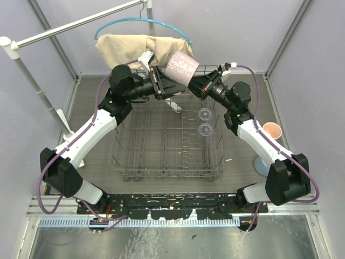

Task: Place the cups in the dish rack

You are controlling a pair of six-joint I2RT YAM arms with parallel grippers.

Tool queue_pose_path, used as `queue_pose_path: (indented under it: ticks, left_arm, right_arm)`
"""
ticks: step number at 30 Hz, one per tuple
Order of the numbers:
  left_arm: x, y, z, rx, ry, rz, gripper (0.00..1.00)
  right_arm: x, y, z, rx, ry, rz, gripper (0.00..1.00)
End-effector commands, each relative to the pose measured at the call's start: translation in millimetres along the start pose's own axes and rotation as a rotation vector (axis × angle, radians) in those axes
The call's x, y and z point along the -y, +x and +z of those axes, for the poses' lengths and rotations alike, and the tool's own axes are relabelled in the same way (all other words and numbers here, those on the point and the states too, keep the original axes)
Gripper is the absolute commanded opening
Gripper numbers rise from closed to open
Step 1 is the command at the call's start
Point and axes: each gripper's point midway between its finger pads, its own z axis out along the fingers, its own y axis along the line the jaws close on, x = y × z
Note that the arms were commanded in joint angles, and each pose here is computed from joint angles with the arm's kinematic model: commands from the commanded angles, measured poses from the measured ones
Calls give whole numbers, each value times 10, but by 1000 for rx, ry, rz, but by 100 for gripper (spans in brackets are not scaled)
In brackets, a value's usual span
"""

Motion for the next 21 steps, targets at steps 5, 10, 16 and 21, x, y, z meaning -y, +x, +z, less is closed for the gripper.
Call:
queue_pose_path:
  ticks: [5,10,16,21]
  left_arm:
    - [233,-94,-39,29,64,60,24]
    - [137,-64,-32,21,48,49,0]
    - [-14,21,-132,19,-27,108,0]
    - [-132,56,-246,17,-118,173,0]
  right_arm:
    - [-322,94,15,-63,-88,-139,1]
    - [-294,115,17,-80,-69,-152,1]
    - [-221,109,-14,-78,-18,-194,20]
    - [-164,50,-69,-60,23,-215,41]
